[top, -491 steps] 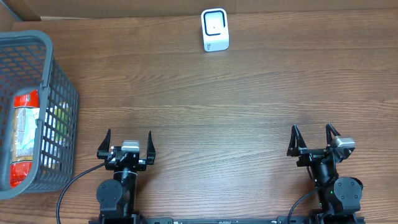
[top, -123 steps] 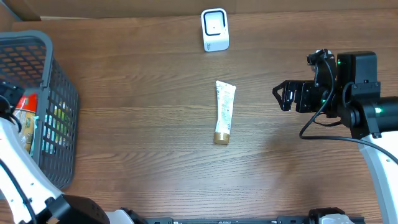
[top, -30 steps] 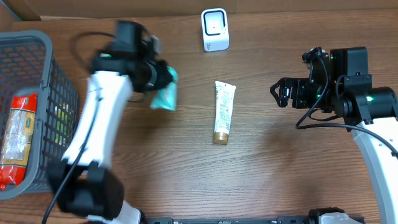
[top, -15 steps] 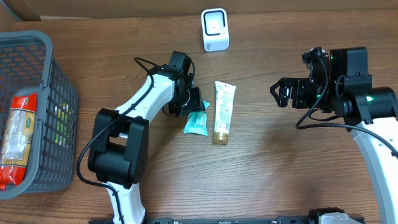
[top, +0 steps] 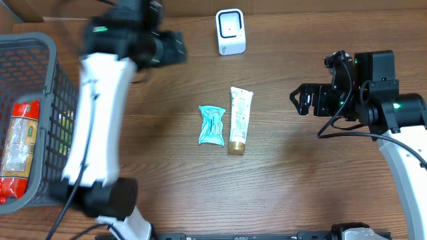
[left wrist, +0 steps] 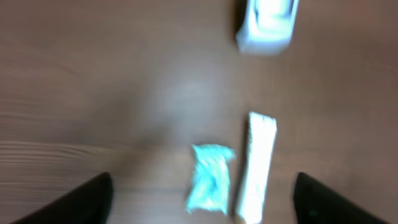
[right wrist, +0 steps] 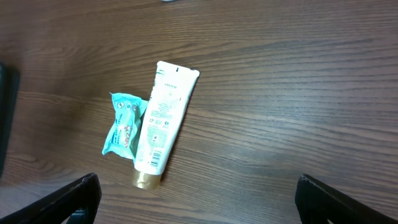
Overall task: Scan the item barcode
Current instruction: 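Place the teal packet on the table left of the white tube, then reach into the basket and grasp the red-capped breadstick package with left gripper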
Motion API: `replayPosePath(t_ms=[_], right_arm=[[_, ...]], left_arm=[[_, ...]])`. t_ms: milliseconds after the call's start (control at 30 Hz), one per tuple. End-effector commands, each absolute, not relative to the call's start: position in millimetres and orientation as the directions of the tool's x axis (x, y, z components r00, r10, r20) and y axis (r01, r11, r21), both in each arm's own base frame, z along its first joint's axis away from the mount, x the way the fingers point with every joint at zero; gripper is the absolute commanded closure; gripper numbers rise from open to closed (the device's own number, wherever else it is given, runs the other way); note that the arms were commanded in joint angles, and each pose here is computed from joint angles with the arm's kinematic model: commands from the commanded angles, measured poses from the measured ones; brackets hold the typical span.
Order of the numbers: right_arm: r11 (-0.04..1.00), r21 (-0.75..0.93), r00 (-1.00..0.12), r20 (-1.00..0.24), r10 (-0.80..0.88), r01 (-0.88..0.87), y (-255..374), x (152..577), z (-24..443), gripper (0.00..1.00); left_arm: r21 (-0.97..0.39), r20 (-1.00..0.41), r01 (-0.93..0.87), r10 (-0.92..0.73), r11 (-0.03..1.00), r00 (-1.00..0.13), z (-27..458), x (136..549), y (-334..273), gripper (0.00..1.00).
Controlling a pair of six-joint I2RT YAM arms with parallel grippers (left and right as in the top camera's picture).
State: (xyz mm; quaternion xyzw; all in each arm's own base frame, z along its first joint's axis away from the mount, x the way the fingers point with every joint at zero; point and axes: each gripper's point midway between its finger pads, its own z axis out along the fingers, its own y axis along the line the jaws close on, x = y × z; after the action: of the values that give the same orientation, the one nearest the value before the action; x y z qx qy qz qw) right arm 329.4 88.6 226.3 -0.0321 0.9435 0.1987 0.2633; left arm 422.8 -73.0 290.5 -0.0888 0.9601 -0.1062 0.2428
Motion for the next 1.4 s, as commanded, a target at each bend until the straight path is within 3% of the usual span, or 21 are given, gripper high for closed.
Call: replayPosePath(t_ms=[0,100,167,333,400,667,933,1167,1200,1367], right_arm=[[0.917,0.355,-0.843,-0.536,0.038,-0.184,90.6,332.8,236.3,0.00],[0.917,0.355,-0.846,-0.532,0.038,-0.182,90.5,331.9,235.7,0.00],[0.917,0.356,-0.848,-0.529,0.038,-0.181,90.4,331.1,235.1,0.00],[0.917,0.356,-0.851,-0.524,0.037,-0.179,90.3,330.0,234.2,0.00],[0.917,0.356,-0.851,-0.524,0.037,-0.179,90.3,330.0,234.3,0.00],[0.917,0.356,-0.853,-0.520,0.037,-0.177,90.2,329.2,233.7,0.00],[0.918,0.356,-0.855,-0.518,0.037,-0.176,90.1,328.7,233.3,0.00],[0.917,0.356,-0.851,-0.524,0.037,-0.179,90.2,330.0,234.2,0.00],[0.917,0.356,-0.851,-0.524,0.037,-0.179,90.2,330.0,234.2,0.00],[0.917,0.355,-0.849,-0.527,0.037,-0.180,90.3,330.8,234.7,0.00]], left_arm=[[-0.136,-0.685,-0.293,-0.303,0.946,-0.663,388.9,391.6,20.7,0.04],[-0.103,-0.752,-0.464,-0.374,0.880,-0.543,418.5,361.8,83.0,0.05],[-0.109,-0.780,-0.650,-0.470,0.752,-0.413,430.4,333.7,143.9,0.07],[-0.172,-0.744,-0.856,-0.634,0.487,-0.211,414.5,291.5,241.0,0.06],[-0.171,-0.723,-0.883,-0.665,0.436,-0.188,399.4,287.1,266.0,0.07],[0.035,-0.612,-0.813,-0.631,0.581,-0.477,296.2,307.2,311.9,0.15],[0.258,-0.513,-0.711,-0.531,0.655,-0.675,227.9,294.1,330.8,0.14],[0.393,-0.460,-0.482,-0.286,0.783,-0.840,165.5,309.8,340.0,0.05],[0.404,-0.456,-0.465,-0.268,0.788,-0.849,159.2,310.2,340.4,0.01],[0.402,-0.446,-0.412,-0.218,0.818,-0.868,115.5,315.7,337.9,0.00]])
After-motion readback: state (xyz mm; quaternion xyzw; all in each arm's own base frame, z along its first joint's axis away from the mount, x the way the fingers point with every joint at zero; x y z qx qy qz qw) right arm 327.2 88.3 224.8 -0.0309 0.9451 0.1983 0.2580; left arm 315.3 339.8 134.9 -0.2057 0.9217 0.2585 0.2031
